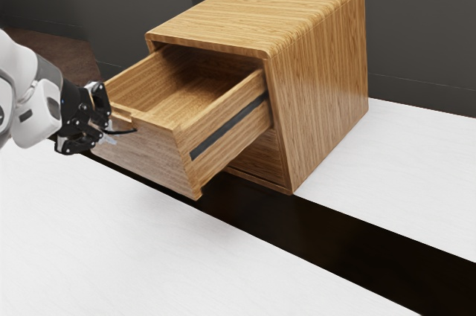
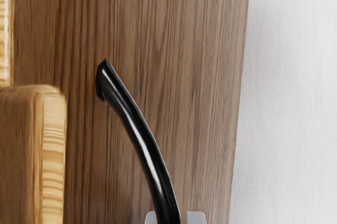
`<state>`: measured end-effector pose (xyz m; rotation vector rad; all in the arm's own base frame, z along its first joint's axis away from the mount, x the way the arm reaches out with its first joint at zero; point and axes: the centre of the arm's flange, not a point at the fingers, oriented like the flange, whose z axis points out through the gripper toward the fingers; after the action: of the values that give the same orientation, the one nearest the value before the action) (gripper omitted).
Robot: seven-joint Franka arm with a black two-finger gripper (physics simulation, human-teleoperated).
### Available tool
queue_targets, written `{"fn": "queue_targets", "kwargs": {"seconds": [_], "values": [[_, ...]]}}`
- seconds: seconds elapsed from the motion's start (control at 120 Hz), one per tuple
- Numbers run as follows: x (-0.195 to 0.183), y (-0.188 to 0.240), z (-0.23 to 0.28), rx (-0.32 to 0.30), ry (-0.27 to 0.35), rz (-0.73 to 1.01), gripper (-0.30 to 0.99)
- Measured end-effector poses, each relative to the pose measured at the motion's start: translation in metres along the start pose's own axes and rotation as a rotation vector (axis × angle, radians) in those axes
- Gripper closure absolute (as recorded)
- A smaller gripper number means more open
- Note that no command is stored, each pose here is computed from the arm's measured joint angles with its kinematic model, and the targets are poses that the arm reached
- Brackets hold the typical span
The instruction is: Pull the drawer handle with one arm to open the drawer
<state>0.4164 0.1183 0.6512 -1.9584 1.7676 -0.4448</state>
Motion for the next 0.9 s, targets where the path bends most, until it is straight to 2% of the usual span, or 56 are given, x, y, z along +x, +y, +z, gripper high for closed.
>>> {"fn": "queue_targets", "kwargs": {"seconds": [0.158, 0.467, 0.683, 0.9], "values": [[0.005, 0.009, -0.005, 0.000, -0.003, -0.004, 0.79], [-0.009, 0.015, -0.016, 0.027, 0.006, -0.040, 0.78], [-0.009, 0.016, -0.015, 0.013, 0.005, -0.043, 0.52], [-0.011, 0.018, -0.019, 0.005, 0.009, -0.052, 0.40]]}}
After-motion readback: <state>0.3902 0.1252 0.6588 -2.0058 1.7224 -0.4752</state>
